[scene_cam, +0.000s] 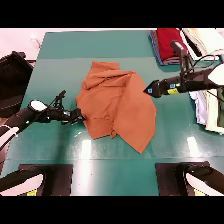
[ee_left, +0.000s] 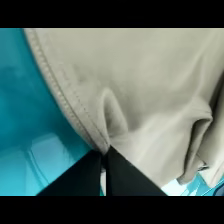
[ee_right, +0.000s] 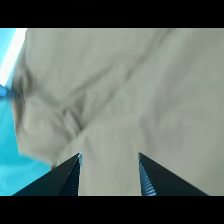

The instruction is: Fold the shirts.

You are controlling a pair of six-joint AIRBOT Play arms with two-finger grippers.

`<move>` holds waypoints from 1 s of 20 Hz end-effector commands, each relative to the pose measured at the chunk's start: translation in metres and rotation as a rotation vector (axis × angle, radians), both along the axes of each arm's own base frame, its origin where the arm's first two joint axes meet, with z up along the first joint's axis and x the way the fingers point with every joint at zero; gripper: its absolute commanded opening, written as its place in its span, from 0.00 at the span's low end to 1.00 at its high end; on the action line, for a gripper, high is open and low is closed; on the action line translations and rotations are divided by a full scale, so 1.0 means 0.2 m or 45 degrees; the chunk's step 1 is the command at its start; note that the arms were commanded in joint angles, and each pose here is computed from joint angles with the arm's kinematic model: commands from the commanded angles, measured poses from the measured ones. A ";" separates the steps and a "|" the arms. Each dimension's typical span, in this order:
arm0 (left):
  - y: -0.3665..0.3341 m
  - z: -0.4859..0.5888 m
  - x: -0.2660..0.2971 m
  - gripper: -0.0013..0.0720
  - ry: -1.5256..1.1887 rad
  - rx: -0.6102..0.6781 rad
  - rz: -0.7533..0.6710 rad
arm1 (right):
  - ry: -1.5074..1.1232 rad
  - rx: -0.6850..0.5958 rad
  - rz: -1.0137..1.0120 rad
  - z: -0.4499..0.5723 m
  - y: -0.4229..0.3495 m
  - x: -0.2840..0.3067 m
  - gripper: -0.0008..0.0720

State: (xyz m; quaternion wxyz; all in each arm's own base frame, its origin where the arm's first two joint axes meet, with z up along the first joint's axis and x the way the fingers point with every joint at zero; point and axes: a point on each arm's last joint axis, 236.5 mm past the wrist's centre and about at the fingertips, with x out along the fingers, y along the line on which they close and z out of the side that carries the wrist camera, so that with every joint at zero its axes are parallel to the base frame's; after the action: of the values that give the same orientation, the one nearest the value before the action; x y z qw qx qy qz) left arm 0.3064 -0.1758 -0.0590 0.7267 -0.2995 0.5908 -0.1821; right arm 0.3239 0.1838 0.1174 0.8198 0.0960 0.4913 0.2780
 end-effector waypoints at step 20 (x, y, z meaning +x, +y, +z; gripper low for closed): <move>0.03 0.22 0.11 0.05 -0.163 0.124 -0.209 | 0.847 -0.034 -0.173 -1.09 0.15 -0.88 0.58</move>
State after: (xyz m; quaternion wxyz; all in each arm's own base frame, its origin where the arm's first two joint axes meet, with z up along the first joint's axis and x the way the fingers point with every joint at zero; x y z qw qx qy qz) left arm 0.3292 -0.1699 -0.0162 0.7594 -0.2027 0.5738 -0.2302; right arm 0.1285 0.1996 -0.0884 0.6045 0.2074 0.7497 0.1720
